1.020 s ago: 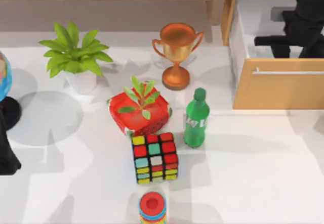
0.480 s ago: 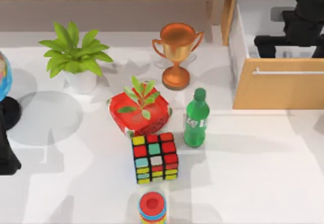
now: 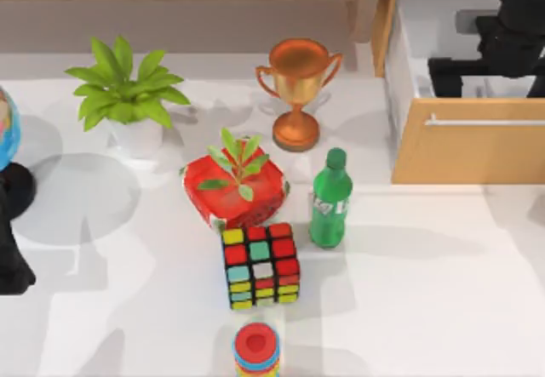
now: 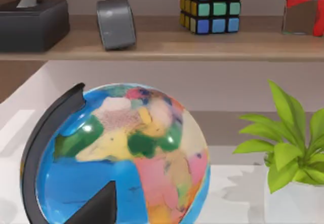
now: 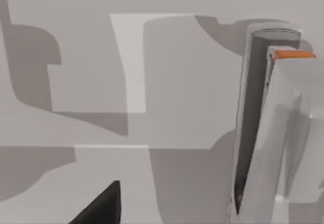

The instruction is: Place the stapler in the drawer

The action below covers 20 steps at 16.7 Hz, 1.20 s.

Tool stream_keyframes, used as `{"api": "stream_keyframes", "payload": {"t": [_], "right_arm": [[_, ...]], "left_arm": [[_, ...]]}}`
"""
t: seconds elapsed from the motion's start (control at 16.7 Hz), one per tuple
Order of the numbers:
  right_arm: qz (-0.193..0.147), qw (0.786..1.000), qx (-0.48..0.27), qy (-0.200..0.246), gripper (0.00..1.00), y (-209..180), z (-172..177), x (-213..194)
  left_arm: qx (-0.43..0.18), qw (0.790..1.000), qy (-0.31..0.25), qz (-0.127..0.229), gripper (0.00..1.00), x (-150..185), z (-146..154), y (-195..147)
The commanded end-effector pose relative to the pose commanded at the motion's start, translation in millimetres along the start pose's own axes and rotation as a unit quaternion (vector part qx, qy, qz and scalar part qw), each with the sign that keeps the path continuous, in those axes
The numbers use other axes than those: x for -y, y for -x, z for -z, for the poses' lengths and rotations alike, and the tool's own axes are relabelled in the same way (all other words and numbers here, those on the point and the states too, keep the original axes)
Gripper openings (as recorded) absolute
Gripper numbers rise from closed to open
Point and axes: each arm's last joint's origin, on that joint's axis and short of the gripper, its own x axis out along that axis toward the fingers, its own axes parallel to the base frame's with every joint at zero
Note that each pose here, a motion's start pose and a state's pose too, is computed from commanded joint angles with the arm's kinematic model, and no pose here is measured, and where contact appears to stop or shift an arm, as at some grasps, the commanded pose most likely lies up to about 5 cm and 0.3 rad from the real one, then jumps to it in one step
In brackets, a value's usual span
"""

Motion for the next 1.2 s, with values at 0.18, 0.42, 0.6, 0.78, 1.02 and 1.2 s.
{"api": "stream_keyframes", "payload": {"t": [0.18,0.42,0.6,0.78,1.02,1.2], "right_arm": [[-0.007,0.998,0.051,0.028,1.0,26,9,3],[-0.017,0.98,0.168,0.106,1.0,65,28,-6],[-0.022,0.944,0.261,0.2,1.0,80,48,-31],[-0.016,0.887,0.349,0.301,1.0,79,73,-59],[0.021,0.792,0.45,0.411,1.0,57,107,-81],[0.073,0.716,0.516,0.465,1.0,36,134,-85]], "left_arm": [[0.0,1.0,0.0,0.0,1.0,0,0,0],[0.0,1.0,0.0,0.0,1.0,0,0,0],[0.0,1.0,0.0,0.0,1.0,0,0,0],[0.0,1.0,0.0,0.0,1.0,0,0,0],[0.0,1.0,0.0,0.0,1.0,0,0,0],[0.0,1.0,0.0,0.0,1.0,0,0,0]]}}
